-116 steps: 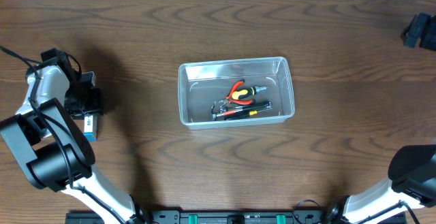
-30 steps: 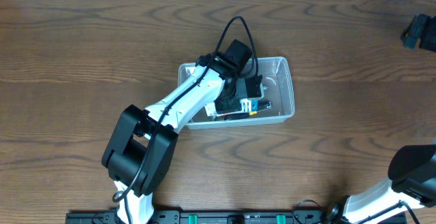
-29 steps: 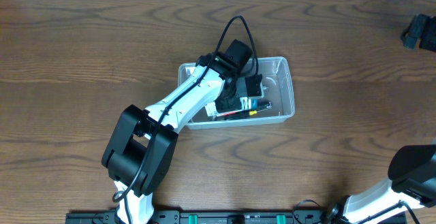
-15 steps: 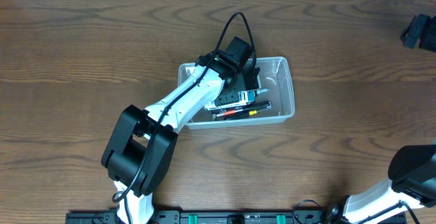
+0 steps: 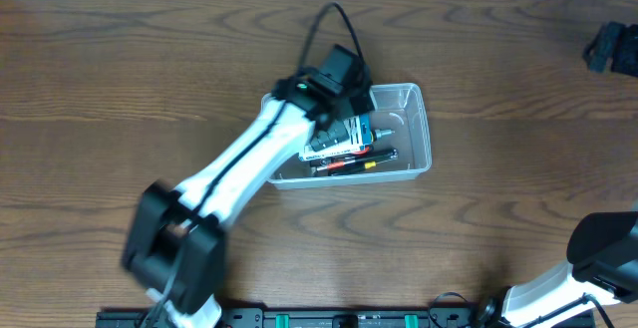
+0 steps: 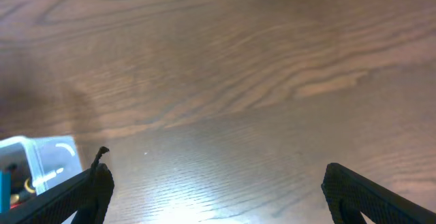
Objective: Pack container
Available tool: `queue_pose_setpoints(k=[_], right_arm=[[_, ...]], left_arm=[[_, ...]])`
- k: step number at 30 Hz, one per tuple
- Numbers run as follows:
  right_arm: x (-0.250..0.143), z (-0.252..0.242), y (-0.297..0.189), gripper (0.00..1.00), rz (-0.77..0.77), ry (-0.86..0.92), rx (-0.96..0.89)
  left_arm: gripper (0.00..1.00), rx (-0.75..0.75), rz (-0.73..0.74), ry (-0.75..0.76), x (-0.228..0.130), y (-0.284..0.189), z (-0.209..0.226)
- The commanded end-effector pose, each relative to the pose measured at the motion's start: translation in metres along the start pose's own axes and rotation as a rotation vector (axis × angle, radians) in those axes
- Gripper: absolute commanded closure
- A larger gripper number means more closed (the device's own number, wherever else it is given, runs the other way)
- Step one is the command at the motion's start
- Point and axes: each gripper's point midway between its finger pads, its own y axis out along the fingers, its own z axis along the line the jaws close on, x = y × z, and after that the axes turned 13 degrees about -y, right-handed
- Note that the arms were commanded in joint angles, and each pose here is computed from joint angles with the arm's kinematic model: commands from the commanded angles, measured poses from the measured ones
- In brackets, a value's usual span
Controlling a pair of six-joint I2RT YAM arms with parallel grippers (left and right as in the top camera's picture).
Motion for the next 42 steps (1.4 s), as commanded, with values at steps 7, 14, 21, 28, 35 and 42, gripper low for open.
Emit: queue_pose_setpoints(k=[7, 14, 21, 28, 35, 42], right_arm=[[0.015, 0.114, 0.005, 0.01, -0.054, -0.552, 0.244], [0.053, 0.148, 0.005, 0.01, -0.195, -0.581, 0.254], [0.052, 0.092, 0.028, 0.01, -0.077, -0.334, -0.018], [0.024, 0.078, 0.015, 0.01, -0.032, -0.279, 0.001], [-0.045, 0.098, -0.002, 0.01, -0.043, -0.275, 0.046], [-0.13, 0.13, -0.009, 0.01, -0.127, -0.331, 0.047]], left_arm=[[0.02, 0.239, -0.146, -0.572, -0.059, -0.113, 0.118], [0.02, 0.27, -0.215, -0.981, -0.125, -0.131, 0.186], [0.02, 0.267, -0.172, -1.069, -0.161, -0.116, 0.2], [0.02, 0.253, -0.161, -1.105, -0.173, -0.11, 0.18], [0.02, 0.287, -0.327, -1.064, -0.176, -0.128, 0.148], [0.02, 0.339, -0.524, -0.991, -0.187, -0.144, 0.095]])
